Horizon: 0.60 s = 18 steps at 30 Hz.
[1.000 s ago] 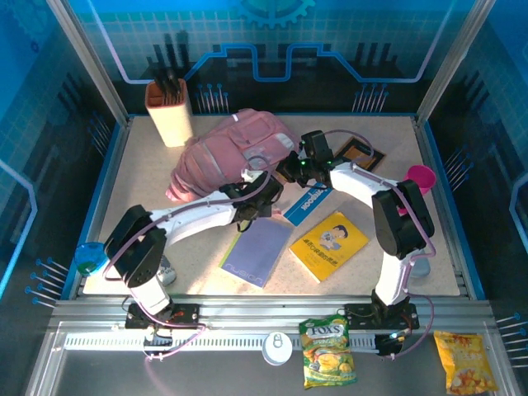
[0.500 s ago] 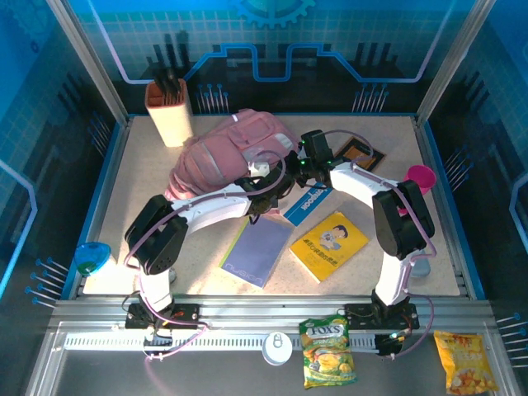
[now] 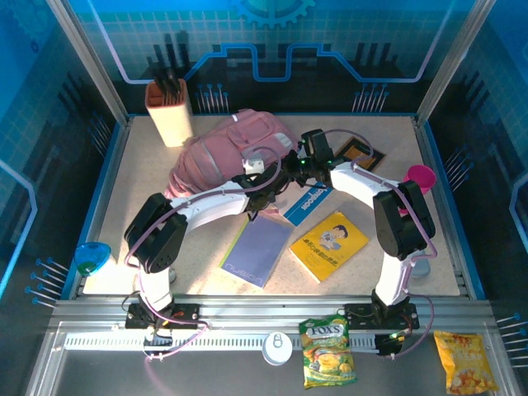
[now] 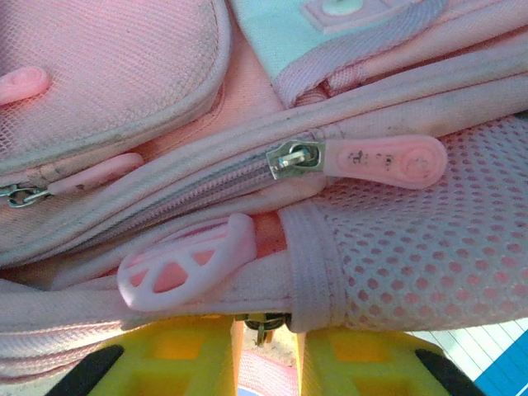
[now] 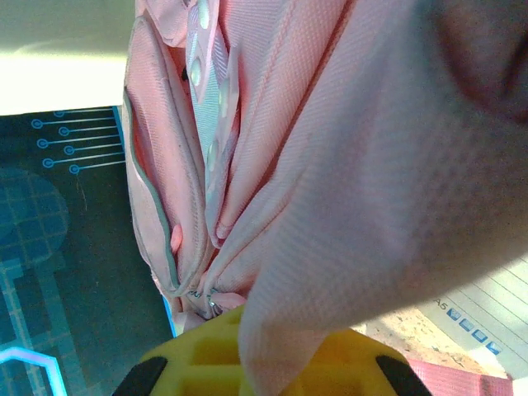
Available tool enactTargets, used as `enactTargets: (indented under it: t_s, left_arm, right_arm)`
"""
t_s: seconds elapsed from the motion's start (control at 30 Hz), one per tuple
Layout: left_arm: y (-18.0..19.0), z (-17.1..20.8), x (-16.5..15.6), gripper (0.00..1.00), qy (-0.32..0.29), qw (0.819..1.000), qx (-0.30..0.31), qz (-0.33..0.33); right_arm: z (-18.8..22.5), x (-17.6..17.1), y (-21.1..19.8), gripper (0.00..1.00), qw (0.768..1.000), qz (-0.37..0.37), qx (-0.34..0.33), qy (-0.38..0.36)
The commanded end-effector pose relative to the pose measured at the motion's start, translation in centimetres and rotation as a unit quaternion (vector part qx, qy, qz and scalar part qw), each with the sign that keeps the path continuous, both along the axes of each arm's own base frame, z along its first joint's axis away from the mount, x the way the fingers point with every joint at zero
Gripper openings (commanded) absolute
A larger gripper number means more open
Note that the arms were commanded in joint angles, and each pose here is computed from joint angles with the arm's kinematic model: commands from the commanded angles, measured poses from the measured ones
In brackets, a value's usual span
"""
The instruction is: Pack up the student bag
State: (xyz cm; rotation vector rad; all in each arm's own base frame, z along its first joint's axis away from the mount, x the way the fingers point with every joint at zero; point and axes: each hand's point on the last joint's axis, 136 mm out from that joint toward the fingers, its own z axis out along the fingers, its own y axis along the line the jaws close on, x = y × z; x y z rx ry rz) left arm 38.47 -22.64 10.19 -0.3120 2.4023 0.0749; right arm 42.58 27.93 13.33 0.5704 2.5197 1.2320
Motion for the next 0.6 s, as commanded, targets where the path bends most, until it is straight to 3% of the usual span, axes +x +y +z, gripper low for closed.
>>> enactTargets:
  t_s: [0.0,0.57]
  left_arm:
    - [0.4,-0.1,1.0,0.21,-0.010,1.000,0.001,0.010]
    - [1.3,-0.3,0.9,0.18,-0.008,1.000,0.023,0.015]
  right_arm:
    - [5.6,-0.2,1.8,0.00,0.997,0.034,0.043,-0.053]
    - [5.7,0.1,1.8,0.00,0.997,0.031,0.038,-0.054]
